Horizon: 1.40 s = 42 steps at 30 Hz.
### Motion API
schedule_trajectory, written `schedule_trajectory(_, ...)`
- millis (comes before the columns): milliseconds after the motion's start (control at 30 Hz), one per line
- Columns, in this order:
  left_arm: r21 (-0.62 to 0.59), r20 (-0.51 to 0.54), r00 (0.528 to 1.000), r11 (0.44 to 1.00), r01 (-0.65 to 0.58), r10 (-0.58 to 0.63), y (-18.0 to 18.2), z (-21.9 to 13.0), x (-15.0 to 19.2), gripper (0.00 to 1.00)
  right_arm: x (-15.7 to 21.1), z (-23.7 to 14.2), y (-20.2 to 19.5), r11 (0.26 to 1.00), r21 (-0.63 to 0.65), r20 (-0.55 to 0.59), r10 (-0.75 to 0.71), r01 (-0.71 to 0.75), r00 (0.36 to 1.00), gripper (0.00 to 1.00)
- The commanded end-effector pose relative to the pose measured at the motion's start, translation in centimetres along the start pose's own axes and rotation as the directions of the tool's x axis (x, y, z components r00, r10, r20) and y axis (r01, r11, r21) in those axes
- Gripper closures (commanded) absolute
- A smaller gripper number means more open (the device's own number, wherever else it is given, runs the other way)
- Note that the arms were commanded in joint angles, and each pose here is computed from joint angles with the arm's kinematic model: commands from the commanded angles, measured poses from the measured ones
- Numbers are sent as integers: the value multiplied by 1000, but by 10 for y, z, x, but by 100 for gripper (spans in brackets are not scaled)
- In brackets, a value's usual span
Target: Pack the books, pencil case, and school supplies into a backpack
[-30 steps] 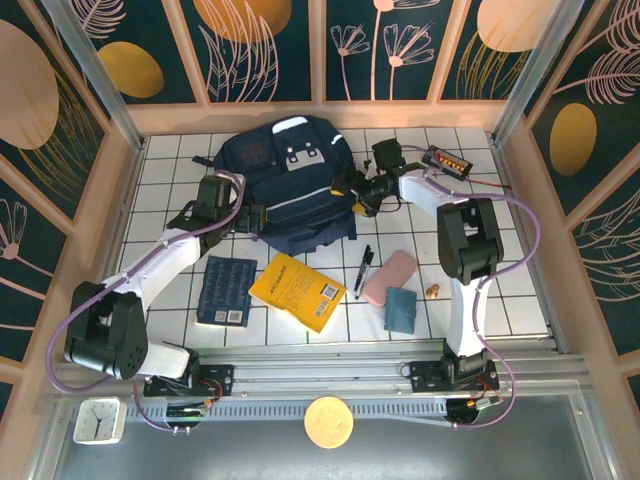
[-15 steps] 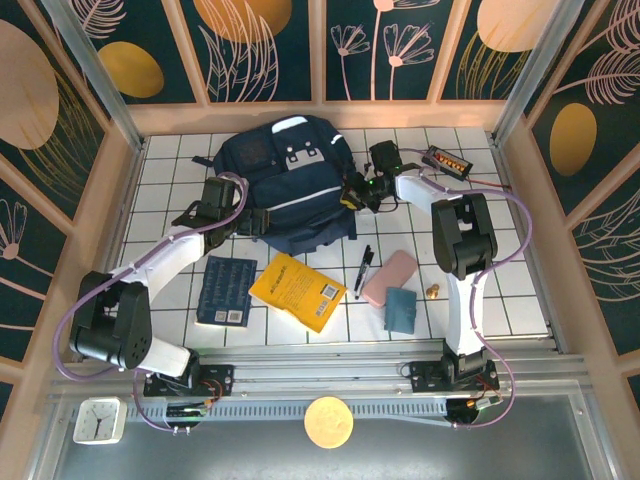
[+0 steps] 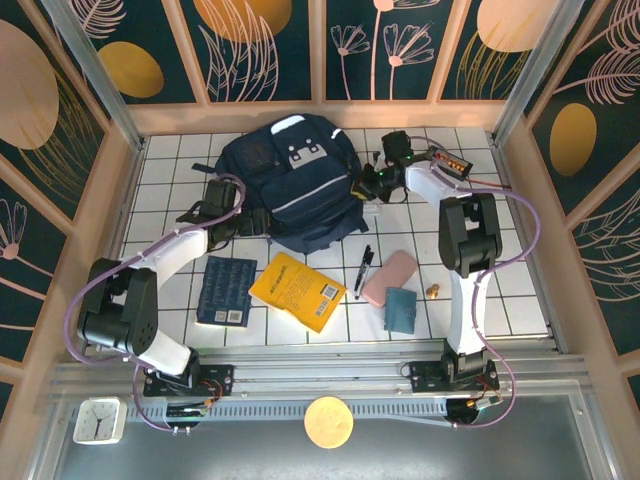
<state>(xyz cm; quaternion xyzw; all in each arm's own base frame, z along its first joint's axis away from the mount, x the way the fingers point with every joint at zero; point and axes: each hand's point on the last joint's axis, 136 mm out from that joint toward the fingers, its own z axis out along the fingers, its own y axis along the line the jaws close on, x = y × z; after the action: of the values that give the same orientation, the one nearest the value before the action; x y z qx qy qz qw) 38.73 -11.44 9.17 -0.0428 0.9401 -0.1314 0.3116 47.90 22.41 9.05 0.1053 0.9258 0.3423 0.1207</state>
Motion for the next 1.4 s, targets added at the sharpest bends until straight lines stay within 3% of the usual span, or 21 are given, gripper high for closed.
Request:
schedule_trajectory(0,114,-24,943,937,332,-331,11,10,-1,16,-20,-4,-1,994,5,35,-111,111,993,100)
schedule_trajectory(67,177,-17,902,887,427,-431,15,13,-7,18,-19,-2,-1,993,8,28,-122,122,992,100)
schedule_trajectory(233,229,-34,846,820,525,-532,19,31,-22,19,-15,0,-3,994,-2,23,-111,111,994,100)
schedule_trajectory(500,259,-42,797,764,591,-603,25,64,-39,21,-14,4,-6,995,-4,16,-99,99,995,100)
schedule_trajectory(633,306,-45,775,730,612,-631,21,78,-51,27,-12,8,-8,996,-8,5,-90,90,996,100)
schedule_trajectory(800,327,-50,776,724,607,-628,17,86,-61,47,-14,13,-10,996,-11,-4,-84,84,996,100)
schedule_trajectory(933,347,-64,784,723,597,-617,13,87,-61,98,-16,16,-15,997,-9,-7,-75,75,997,100)
schedule_trajectory(1067,373,-32,785,721,584,-619,10,72,-69,100,-18,15,-18,998,-15,-4,-57,57,998,100)
schedule_trajectory(1100,386,-21,786,720,577,-618,8,67,-74,100,-18,14,-17,999,-19,-4,-51,51,999,97)
schedule_trajectory(1167,407,-7,779,710,574,-626,5,56,-80,100,-16,7,-14,999,-24,-3,-25,25,1000,73)
schedule_trajectory(1300,435,2,774,698,569,-633,-1,40,-83,100,-2,-17,-5,998,-6,15,61,-61,998,43)
schedule_trajectory(1367,441,-5,778,697,565,-628,-4,38,-81,100,19,-26,1,993,2,10,119,-119,993,22)
